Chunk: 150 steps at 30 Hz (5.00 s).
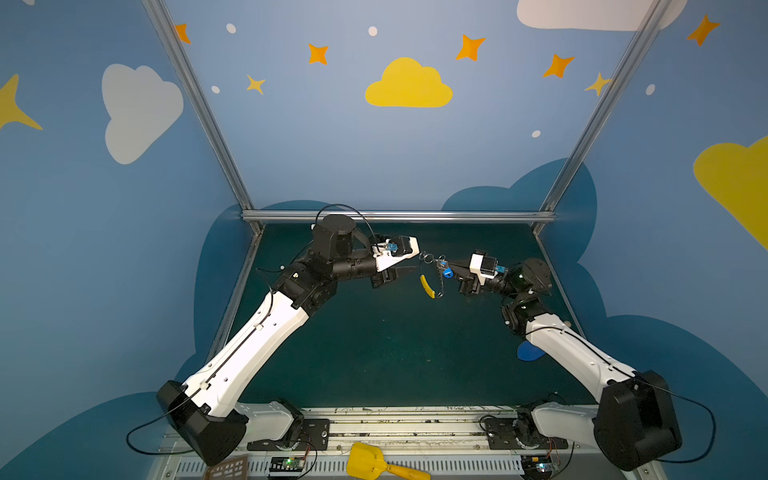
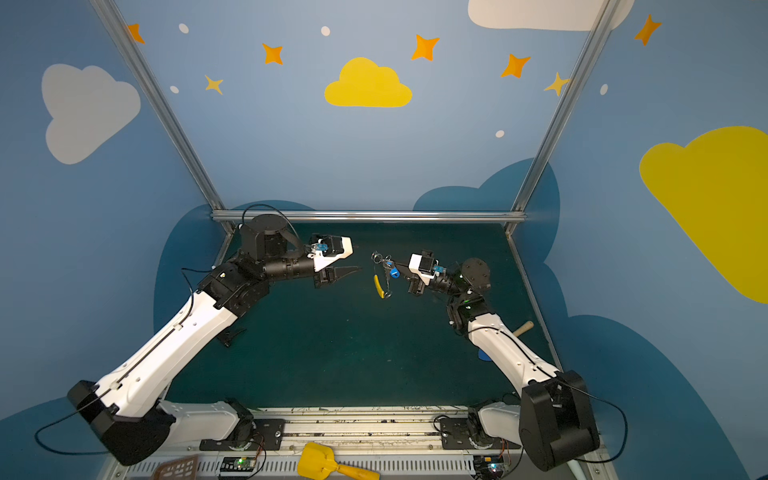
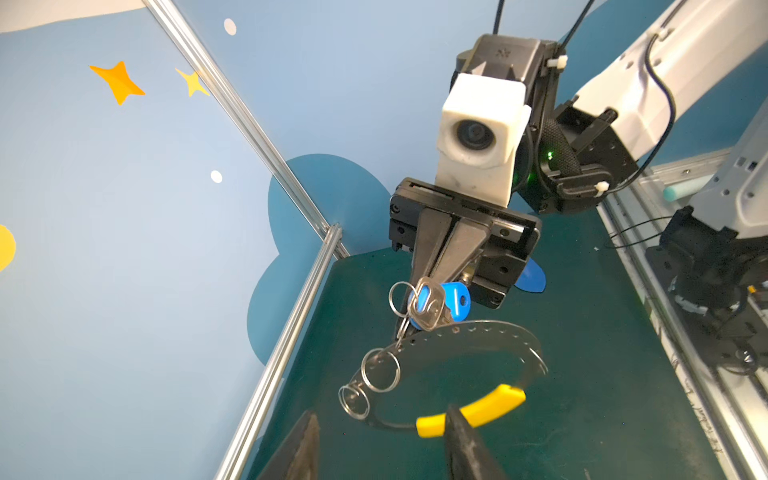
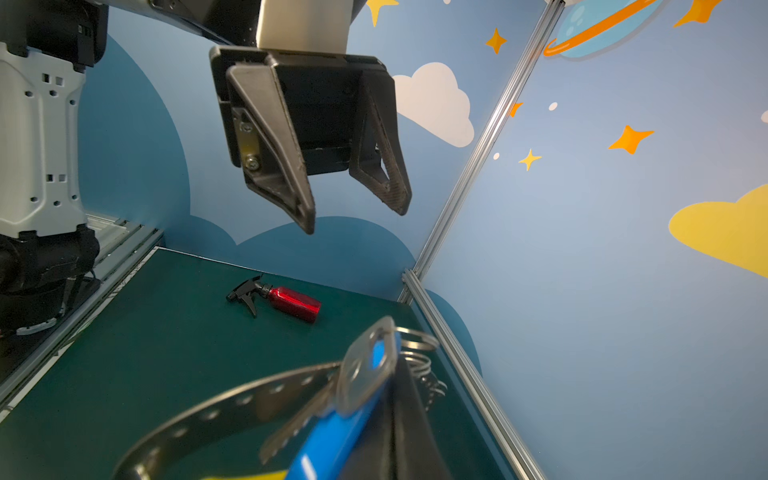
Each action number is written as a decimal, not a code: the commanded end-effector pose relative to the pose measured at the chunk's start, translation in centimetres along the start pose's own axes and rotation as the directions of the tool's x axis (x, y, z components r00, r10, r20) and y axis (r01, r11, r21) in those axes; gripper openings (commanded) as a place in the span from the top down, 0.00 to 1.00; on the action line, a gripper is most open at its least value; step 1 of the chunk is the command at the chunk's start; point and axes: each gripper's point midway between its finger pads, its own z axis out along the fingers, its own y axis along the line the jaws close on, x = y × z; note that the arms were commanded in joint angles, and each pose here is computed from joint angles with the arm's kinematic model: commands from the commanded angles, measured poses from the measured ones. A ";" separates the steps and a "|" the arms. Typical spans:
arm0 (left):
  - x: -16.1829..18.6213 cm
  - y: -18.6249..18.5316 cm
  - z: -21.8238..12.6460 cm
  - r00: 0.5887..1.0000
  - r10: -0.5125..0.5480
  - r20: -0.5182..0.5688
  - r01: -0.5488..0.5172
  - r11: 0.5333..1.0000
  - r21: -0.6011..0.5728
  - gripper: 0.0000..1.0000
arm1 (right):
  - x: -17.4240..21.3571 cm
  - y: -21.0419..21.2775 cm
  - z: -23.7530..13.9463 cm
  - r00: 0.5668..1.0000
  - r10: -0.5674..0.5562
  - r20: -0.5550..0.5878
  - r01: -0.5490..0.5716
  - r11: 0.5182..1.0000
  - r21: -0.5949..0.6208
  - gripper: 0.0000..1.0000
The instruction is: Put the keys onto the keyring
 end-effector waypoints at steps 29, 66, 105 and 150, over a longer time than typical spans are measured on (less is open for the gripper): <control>1.2 -1.1 3.9 0.997 -0.035 0.072 0.027 0.993 0.118 0.74 | -2.2 0.4 1.3 0.995 0.073 0.071 -0.062 0.988 -0.142 1.00; -0.1 -2.2 3.9 0.995 0.002 0.102 -0.018 0.988 0.152 0.90 | -1.1 2.2 2.9 0.998 0.062 0.021 -0.056 0.976 -0.212 1.00; 1.9 -2.1 5.0 1.000 0.005 -0.017 -0.002 0.988 0.153 0.97 | -1.1 1.0 2.2 0.998 0.057 0.013 -0.054 0.987 -0.148 0.95; 3.3 -1.6 5.1 0.945 -0.258 -0.202 0.281 0.956 0.090 0.97 | 3.9 2.1 -0.8 0.925 -0.110 -0.363 0.208 0.947 0.244 0.64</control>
